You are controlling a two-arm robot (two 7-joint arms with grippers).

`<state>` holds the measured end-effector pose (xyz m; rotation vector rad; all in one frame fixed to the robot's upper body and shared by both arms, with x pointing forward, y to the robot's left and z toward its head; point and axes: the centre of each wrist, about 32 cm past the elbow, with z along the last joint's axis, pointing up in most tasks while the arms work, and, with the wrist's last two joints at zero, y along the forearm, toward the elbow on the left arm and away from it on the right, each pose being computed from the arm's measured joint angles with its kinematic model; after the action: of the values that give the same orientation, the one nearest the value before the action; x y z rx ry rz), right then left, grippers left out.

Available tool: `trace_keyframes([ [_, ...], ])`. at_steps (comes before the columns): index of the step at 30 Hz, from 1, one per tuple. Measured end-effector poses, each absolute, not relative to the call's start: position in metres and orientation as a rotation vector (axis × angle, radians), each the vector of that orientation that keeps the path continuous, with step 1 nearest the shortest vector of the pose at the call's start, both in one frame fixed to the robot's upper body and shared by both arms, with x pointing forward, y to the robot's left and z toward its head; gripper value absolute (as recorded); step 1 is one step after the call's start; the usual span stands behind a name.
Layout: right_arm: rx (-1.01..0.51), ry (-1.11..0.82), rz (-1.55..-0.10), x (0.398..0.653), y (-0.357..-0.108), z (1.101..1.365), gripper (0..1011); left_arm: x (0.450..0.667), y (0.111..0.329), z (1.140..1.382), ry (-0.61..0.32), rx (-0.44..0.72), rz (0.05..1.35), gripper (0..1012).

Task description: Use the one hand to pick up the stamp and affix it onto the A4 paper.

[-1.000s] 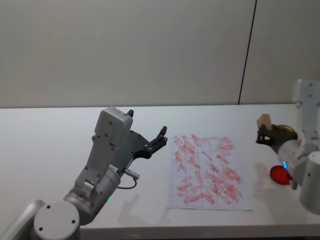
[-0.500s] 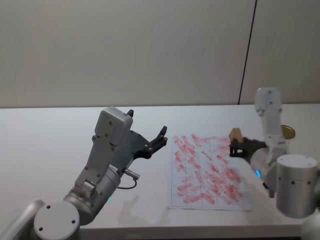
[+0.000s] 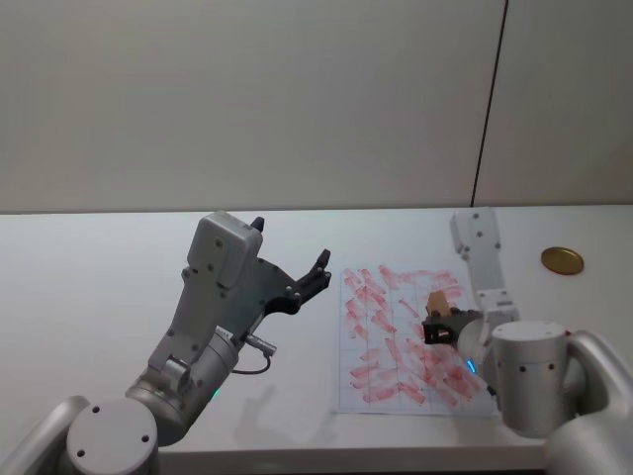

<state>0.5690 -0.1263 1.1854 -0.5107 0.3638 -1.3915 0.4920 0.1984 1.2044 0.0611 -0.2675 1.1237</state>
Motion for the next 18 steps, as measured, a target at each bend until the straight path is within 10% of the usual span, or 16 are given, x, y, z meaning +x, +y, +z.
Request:
trace_keyframes([
  [18,-0.608,0.408,-1.376,0.598,-0.101,1.16,225,0.492,0.198,1.204,-0.268,0.061,1.124,993],
])
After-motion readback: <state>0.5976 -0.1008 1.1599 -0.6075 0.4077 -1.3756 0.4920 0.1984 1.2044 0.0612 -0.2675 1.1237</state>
